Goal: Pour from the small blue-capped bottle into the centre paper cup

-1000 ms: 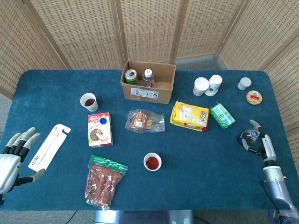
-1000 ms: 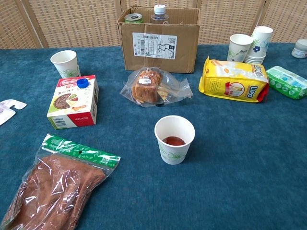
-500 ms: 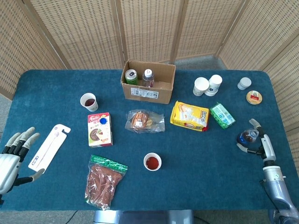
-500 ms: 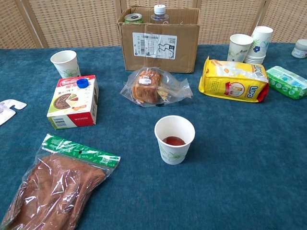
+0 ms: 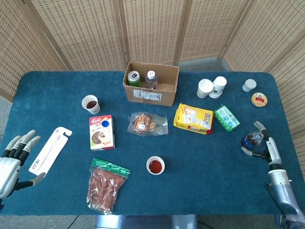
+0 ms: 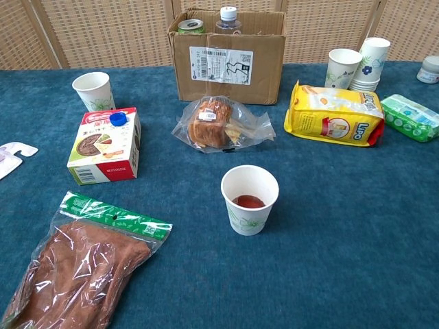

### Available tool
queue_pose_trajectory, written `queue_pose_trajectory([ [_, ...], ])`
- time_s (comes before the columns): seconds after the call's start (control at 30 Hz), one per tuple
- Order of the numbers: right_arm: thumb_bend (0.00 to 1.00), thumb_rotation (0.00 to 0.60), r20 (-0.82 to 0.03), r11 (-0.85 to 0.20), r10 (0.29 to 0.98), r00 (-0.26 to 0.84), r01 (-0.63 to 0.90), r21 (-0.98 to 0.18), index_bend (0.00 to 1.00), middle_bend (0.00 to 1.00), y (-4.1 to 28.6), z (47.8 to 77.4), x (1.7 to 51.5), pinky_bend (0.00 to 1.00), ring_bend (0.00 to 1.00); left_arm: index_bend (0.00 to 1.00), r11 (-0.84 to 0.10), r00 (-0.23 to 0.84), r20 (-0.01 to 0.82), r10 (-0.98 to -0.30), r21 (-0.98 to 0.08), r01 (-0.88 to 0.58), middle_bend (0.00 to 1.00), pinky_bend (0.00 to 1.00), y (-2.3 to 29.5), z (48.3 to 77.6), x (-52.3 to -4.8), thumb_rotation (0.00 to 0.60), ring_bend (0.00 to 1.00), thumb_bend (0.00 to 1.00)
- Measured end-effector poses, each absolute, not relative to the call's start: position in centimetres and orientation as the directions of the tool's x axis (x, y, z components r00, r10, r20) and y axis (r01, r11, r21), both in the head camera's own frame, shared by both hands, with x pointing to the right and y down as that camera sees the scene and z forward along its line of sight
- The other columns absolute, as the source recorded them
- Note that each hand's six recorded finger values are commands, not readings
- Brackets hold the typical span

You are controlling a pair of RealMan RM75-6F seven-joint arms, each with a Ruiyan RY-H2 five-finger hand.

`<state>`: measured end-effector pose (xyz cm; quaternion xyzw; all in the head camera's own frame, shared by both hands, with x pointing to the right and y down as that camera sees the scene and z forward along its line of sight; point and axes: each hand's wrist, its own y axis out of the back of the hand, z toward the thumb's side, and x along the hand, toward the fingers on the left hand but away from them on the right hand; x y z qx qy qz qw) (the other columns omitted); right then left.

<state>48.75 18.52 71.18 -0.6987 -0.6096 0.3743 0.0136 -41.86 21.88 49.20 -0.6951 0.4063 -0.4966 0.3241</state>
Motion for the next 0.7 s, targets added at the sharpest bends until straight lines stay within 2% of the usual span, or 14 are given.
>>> queue_pose_trajectory([
  [0.7,0.17,0.600,-0.476,-0.239,0.879,-0.034,0.831,-0.502,0.03,0.00,17.52,70.34,48.94,0.00,0.00,0.00,-0.457,0.178,0.423,-0.888,-0.854,-0.248,0.00,0.00,21.88,49.04,-42.01,0.600,0.00,0.25],
])
